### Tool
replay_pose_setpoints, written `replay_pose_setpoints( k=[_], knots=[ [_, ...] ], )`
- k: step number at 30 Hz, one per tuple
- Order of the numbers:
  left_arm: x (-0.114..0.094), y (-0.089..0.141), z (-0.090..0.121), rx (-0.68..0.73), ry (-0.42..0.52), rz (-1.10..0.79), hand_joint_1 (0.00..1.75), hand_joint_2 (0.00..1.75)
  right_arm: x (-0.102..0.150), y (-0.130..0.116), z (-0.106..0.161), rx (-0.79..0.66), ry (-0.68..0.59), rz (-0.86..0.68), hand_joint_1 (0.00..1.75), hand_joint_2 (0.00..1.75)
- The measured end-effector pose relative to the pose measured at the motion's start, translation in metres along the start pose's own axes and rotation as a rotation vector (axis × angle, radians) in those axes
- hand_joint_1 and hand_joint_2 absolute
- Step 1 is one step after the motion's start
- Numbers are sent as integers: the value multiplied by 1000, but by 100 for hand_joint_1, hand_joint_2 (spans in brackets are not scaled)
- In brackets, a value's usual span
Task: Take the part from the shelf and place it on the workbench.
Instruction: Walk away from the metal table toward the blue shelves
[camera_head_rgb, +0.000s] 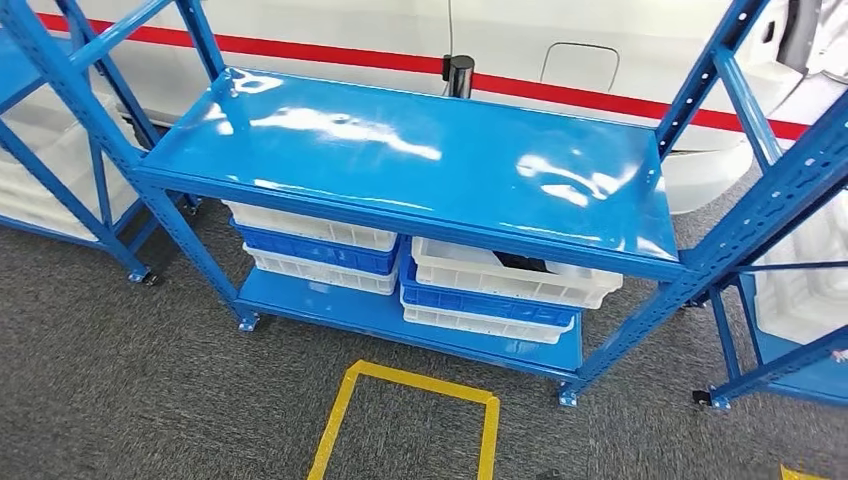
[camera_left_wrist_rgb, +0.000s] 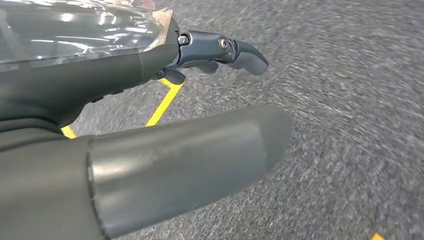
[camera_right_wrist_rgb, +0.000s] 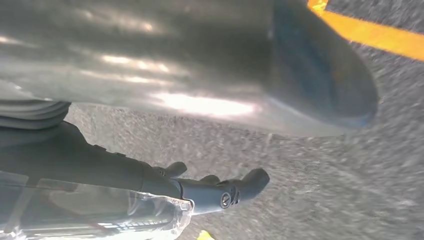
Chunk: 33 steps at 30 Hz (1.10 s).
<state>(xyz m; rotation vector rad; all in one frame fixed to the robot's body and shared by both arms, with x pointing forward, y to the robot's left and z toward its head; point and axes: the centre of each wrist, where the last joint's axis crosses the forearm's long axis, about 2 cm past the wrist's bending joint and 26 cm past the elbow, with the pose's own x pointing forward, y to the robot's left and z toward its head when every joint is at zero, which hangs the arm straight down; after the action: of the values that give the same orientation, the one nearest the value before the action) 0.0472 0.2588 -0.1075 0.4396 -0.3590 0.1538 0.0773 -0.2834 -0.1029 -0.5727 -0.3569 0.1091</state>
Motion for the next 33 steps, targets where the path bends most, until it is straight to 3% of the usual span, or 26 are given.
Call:
replay_pose_setpoints(
  k=[33],
  knots=[
    [2, 0, -1, -6, -24, -10, 0, 0, -6, -2, 0, -44, -12, 56, 0, 0]
  ],
)
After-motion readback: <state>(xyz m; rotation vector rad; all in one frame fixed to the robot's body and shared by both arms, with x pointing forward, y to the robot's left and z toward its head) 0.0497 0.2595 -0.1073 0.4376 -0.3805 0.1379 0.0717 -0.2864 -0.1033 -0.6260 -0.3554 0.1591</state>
